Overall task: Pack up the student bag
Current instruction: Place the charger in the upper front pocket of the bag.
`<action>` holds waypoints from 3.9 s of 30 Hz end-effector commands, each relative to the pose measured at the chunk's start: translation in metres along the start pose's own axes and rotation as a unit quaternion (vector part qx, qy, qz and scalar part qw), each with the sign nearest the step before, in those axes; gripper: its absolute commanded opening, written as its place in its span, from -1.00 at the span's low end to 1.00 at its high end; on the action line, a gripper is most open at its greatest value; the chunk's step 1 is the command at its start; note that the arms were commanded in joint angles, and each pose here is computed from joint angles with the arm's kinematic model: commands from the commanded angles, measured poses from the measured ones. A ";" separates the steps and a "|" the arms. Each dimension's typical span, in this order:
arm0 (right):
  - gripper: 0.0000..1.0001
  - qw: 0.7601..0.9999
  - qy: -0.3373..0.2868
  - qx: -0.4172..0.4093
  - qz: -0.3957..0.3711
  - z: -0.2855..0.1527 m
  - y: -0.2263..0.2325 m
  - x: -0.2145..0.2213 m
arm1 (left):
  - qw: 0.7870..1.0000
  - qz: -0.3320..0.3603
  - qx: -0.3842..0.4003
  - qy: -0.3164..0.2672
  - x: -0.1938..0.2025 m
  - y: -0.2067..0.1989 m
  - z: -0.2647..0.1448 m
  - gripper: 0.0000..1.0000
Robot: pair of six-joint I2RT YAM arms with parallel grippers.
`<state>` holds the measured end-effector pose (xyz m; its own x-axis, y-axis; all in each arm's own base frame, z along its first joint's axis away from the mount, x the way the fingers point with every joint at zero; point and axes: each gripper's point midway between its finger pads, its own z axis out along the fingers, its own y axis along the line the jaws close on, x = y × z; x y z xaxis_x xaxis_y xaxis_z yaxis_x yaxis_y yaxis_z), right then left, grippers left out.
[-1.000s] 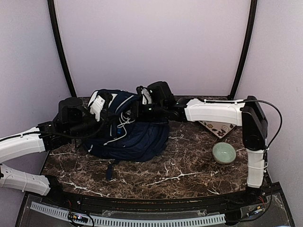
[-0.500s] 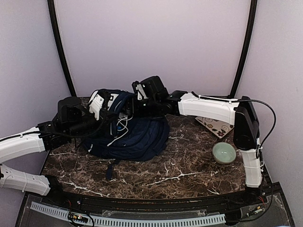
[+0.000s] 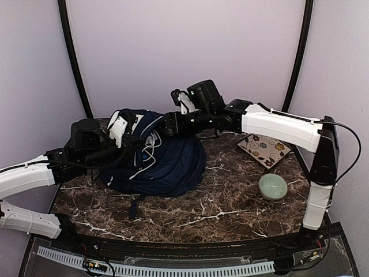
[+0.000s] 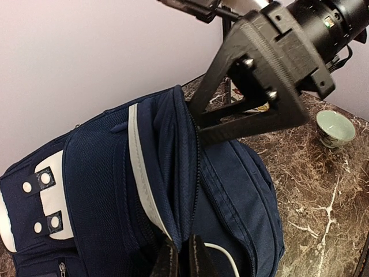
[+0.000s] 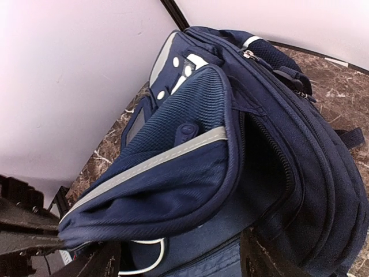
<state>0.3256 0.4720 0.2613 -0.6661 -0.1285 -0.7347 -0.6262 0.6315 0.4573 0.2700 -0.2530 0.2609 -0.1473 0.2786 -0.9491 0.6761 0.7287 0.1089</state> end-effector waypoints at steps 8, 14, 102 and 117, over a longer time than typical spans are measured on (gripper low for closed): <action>-0.12 0.995 0.042 -0.076 0.046 0.015 0.040 0.066 | 0.995 0.006 0.006 -0.095 -0.055 -0.001 -0.021 -1.00; -0.20 0.994 0.052 -0.075 0.066 0.038 0.037 0.082 | 0.995 0.006 0.009 -0.096 -0.056 -0.002 -0.021 -1.00; -1.00 0.797 -0.038 0.016 -0.602 0.026 0.073 0.087 | 0.996 0.003 -0.018 -0.086 -0.052 0.009 -0.020 -1.00; -1.00 0.869 -0.097 -0.033 -0.484 -0.022 0.051 0.066 | 0.996 0.004 -0.024 -0.089 -0.054 0.011 -0.021 -1.00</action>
<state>0.2214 0.4950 0.1980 0.3127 -0.5553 -0.7706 -0.8858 0.1223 -0.4476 0.2697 -0.2516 0.2637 -0.1398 0.2769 -0.9507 0.6670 0.7359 0.1163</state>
